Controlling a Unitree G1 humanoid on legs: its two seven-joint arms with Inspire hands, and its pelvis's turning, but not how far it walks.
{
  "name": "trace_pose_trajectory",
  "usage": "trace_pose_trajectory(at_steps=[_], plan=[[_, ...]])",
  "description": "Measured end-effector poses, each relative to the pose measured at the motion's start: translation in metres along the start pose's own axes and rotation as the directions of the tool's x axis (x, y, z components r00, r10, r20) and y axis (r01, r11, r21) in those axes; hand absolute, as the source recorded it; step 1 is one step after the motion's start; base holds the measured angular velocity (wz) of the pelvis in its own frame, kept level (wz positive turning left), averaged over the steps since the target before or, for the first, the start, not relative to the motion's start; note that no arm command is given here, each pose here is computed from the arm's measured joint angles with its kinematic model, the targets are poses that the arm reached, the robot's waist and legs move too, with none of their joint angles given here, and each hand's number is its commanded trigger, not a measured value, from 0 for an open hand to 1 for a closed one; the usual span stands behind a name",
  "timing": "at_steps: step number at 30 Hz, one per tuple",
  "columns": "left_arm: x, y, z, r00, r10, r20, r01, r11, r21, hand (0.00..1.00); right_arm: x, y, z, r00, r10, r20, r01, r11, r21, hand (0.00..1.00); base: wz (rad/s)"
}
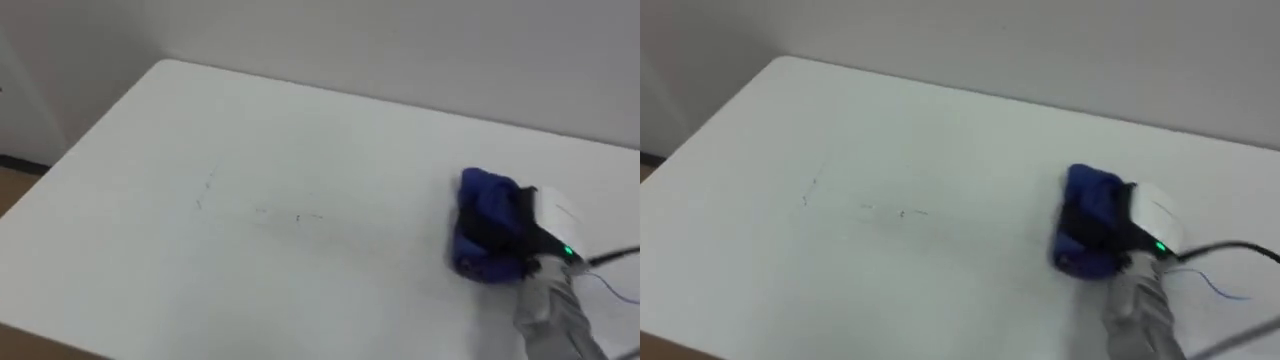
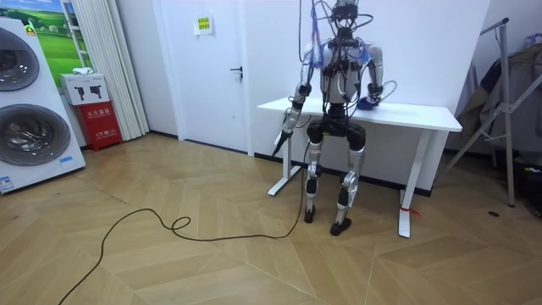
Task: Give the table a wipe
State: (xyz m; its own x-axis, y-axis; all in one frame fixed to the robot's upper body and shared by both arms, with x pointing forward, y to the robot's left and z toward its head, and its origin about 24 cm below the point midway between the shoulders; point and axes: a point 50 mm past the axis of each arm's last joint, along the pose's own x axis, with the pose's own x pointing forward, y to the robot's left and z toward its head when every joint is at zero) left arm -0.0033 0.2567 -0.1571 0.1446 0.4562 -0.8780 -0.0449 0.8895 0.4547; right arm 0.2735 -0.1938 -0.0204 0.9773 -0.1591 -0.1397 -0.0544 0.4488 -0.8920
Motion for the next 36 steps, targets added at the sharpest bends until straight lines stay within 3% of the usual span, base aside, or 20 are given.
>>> trace_pose_trajectory(at_steps=[2,6,10,13,14,17,21,24,26,29,31,36], plan=[[0.0,-0.003,0.01,1.0,-0.004,0.029,0.005,1.0,-0.023,0.0,0.004,0.005,0.023,0.995,0.025,0.092,-0.027,0.999,0.025,1.0,0.42],[-0.002,0.003,0.004,0.999,0.044,-0.01,-0.044,0.997,-0.068,0.0,-0.007,0.015,0.01,0.997,0.013,0.077,-0.018,0.997,0.069,1.0,0.58],[-0.001,0.015,-0.003,0.994,0.103,-0.038,-0.106,0.988,-0.113,0.0,-0.041,0.017,-0.044,0.991,-0.104,-0.086,0.114,0.986,0.118,1.0,0.57],[0.0,0.03,-0.003,0.987,0.158,-0.029,-0.161,0.974,-0.161,0.0,-0.071,0.008,-0.097,0.943,-0.202,-0.266,0.224,0.973,0.054,1.0,-0.02],[0.0,0.034,-0.004,0.985,0.17,-0.025,-0.172,0.972,-0.158,0.0,-0.089,0.008,-0.118,0.915,-0.21,-0.346,0.236,0.971,0.037,1.0,0.0],[0.002,0.037,0.002,0.984,0.177,0.005,-0.174,0.973,-0.15,0.0,-0.11,0.005,-0.144,0.864,-0.217,-0.454,0.257,0.966,0.026,1.0,-0.2],[0.003,0.026,0.015,0.989,0.142,0.036,-0.137,0.983,-0.118,0.0,-0.095,0.006,-0.134,0.852,-0.203,-0.483,0.248,0.968,0.03,1.0,-0.32],[0.003,0.011,0.024,0.994,0.096,0.052,-0.092,0.993,-0.079,0.0,-0.063,0.008,-0.096,0.908,-0.13,-0.398,0.17,0.983,0.069,1.0,-0.43],[0.002,0.004,0.03,0.995,0.083,0.056,-0.078,0.993,-0.083,0.0,-0.032,0.017,-0.035,0.98,-0.032,-0.195,0.053,0.993,0.105,1.0,-0.19],[0.001,-0.003,0.041,0.994,0.061,0.095,-0.056,0.997,-0.059,0.0,-0.006,0.02,0.038,0.997,0.035,0.072,-0.039,0.997,0.062,1.0,0.11],[0.0,-0.002,0.039,0.994,0.062,0.094,-0.057,0.997,-0.051,0.0,0.0,0.016,0.057,0.988,0.044,0.151,-0.051,0.998,0.048,1.0,0.4],[-0.003,0.0,0.004,0.998,0.064,-0.016,-0.065,0.996,-0.054,0.0,-0.017,0.03,0.029,0.991,0.057,0.123,-0.062,0.997,0.039,1.0,0.35]])
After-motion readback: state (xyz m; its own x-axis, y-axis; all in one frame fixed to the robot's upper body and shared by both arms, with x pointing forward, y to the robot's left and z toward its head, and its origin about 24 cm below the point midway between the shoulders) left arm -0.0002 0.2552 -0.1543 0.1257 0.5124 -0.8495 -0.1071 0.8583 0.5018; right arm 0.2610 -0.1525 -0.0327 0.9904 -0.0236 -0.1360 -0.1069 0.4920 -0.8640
